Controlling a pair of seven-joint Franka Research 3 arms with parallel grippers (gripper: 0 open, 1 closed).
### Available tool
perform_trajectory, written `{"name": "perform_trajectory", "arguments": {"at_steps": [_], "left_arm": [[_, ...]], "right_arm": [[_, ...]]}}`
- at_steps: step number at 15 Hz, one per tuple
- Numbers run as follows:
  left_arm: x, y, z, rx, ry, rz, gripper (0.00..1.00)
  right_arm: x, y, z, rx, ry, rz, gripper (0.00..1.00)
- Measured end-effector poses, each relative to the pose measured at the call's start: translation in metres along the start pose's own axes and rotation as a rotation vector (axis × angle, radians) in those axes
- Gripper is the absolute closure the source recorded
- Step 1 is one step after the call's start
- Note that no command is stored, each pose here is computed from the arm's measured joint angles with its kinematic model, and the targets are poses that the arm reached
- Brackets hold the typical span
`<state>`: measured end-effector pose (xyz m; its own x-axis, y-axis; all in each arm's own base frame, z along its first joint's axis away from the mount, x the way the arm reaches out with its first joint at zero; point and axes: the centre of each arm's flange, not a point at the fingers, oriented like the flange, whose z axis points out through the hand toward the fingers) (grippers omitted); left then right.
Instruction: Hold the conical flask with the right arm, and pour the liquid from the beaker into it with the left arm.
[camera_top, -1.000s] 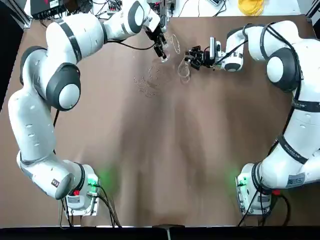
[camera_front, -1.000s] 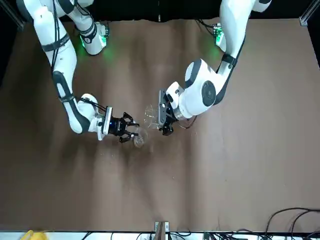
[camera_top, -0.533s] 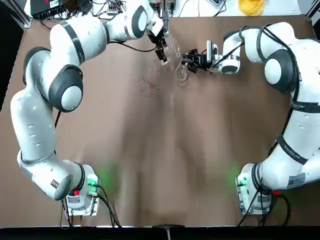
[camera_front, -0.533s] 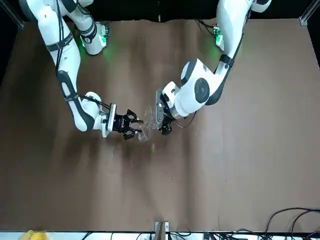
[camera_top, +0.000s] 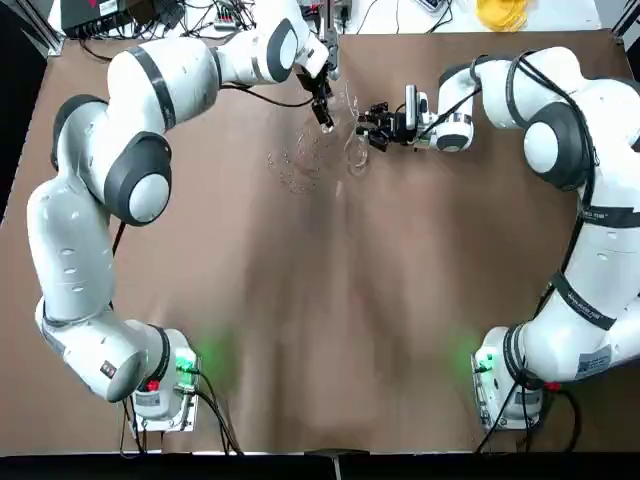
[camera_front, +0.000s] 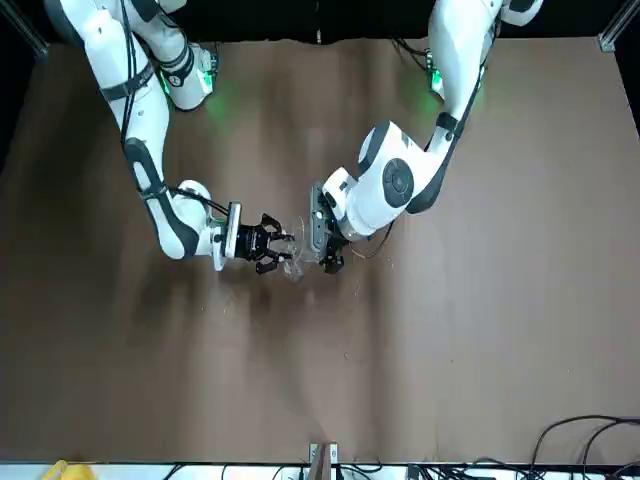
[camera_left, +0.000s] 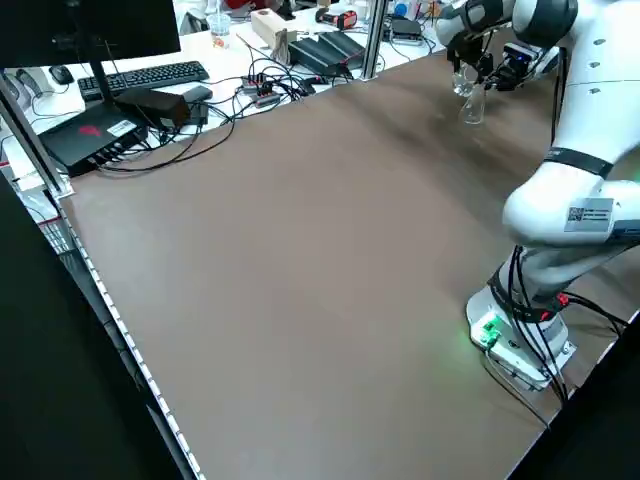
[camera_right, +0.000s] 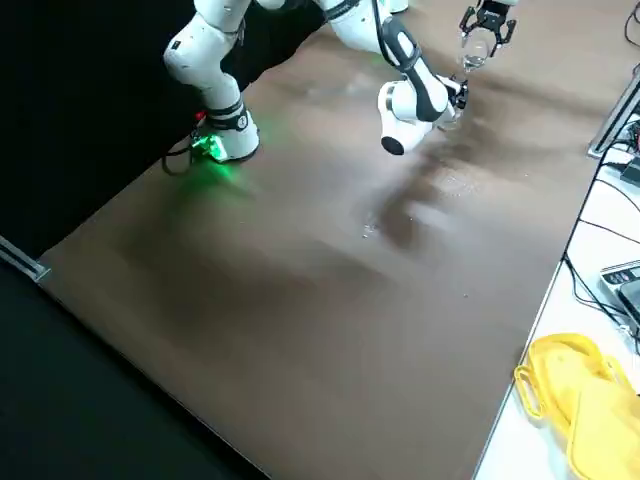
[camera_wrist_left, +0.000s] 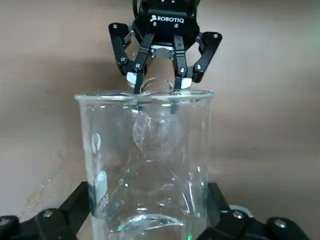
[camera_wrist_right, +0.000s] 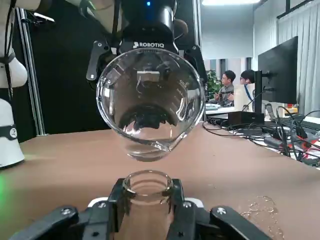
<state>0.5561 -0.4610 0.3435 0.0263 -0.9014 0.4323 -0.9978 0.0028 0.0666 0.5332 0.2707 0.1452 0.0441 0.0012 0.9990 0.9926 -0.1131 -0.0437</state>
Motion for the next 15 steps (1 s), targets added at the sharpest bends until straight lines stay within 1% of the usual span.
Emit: {"name": "perform_trajectory", "arguments": {"at_steps": [5,10,15], "left_arm": [[0.004,0.004,0.004,0.003,-0.016,-0.002,0.04],[0.009,0.011,0.009,0.029,-0.085,0.053,0.04],[0.009,0.015,0.012,0.003,-0.107,0.062,0.04]], "right_arm": [[-0.001,-0.005,0.008,0.002,-0.002,0.004,0.60],[-0.001,-0.004,0.007,0.000,-0.003,0.003,0.60],[-0.001,-0.004,0.007,-0.001,-0.005,0.005,0.60]]}}
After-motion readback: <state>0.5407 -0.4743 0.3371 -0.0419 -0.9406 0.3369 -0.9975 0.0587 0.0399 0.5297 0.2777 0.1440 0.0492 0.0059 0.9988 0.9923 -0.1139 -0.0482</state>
